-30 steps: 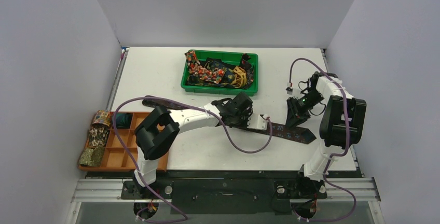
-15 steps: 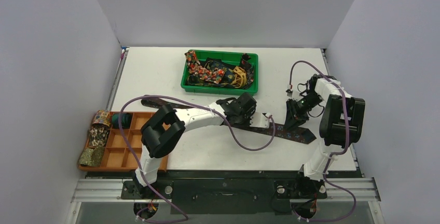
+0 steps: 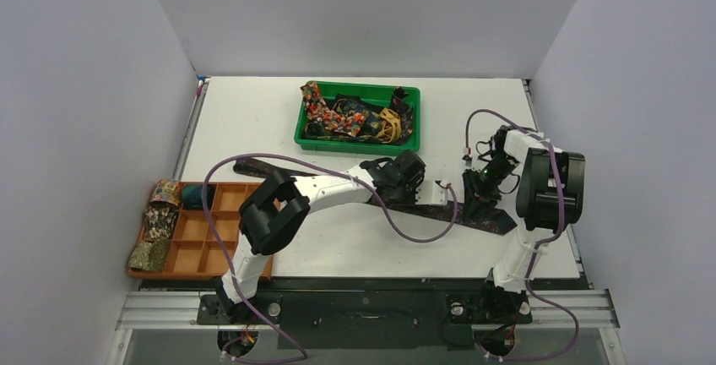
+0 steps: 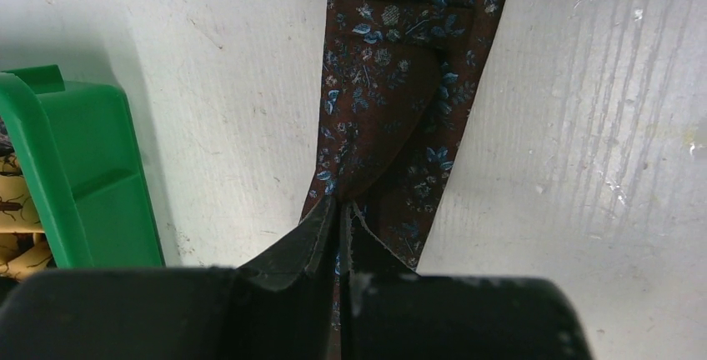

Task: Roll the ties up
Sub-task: Flatten out the tie at the center of the board.

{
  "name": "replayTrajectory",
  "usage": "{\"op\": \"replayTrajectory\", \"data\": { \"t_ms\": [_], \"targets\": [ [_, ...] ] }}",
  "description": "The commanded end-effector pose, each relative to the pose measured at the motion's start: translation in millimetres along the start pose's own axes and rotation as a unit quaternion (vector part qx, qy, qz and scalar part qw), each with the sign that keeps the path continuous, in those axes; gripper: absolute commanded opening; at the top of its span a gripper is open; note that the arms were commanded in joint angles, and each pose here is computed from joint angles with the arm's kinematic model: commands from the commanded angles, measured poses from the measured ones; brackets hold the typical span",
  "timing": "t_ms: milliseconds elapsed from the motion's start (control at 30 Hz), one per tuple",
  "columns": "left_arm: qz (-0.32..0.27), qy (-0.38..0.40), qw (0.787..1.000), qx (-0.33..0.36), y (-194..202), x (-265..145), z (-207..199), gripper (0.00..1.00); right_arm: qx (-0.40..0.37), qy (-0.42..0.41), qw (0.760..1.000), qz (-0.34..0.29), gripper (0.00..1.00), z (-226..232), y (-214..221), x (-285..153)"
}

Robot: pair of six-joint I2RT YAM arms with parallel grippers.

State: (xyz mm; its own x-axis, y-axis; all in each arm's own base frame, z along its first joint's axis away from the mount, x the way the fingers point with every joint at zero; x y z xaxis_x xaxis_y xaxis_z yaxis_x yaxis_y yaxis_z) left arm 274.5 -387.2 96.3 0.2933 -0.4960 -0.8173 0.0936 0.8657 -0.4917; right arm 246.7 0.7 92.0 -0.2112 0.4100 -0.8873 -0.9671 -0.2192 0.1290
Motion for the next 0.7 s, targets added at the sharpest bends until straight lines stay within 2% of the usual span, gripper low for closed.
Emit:
{"op": "replayTrajectory", "data": {
  "t_ms": [0, 233, 400, 667],
  "targets": [
    [-0.036, 0.006, 0.999, -0.024, -20, -2, 2, 0.00, 0.001, 0.035, 0.999, 0.019, 0.25, -3, -1, 6],
    [-0.048, 0.005, 0.998, -0.046, -20, -3, -1, 0.00, -0.002, 0.043, 0.999, 0.033, 0.25, -5, -3, 14],
    [-0.047, -0.040, 0.996, -0.059, -21, -2, 8, 0.00, -0.005, 0.044, 0.998, 0.037, 0.25, -3, -3, 16],
    [-0.050, -0.058, 0.996, -0.047, -23, -4, 8, 0.00, -0.005, 0.040, 0.998, 0.037, 0.25, -2, -4, 17]
  ]
}}
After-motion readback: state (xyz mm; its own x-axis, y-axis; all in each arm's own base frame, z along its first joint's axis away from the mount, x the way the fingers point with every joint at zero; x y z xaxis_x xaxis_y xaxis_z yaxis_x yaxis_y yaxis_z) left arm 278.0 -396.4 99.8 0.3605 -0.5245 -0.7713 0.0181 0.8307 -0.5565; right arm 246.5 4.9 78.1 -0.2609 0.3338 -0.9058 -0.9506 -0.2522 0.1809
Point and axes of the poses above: each gripper's point midway between its finger pads, its own x axis out along the fingers, its own z axis along the line the jaws close on, y = z × x, the point moved 6 cm from there along -x, back along the fingers, and after that the axes turned 8 degrees about -x, right-handed, at the moved point
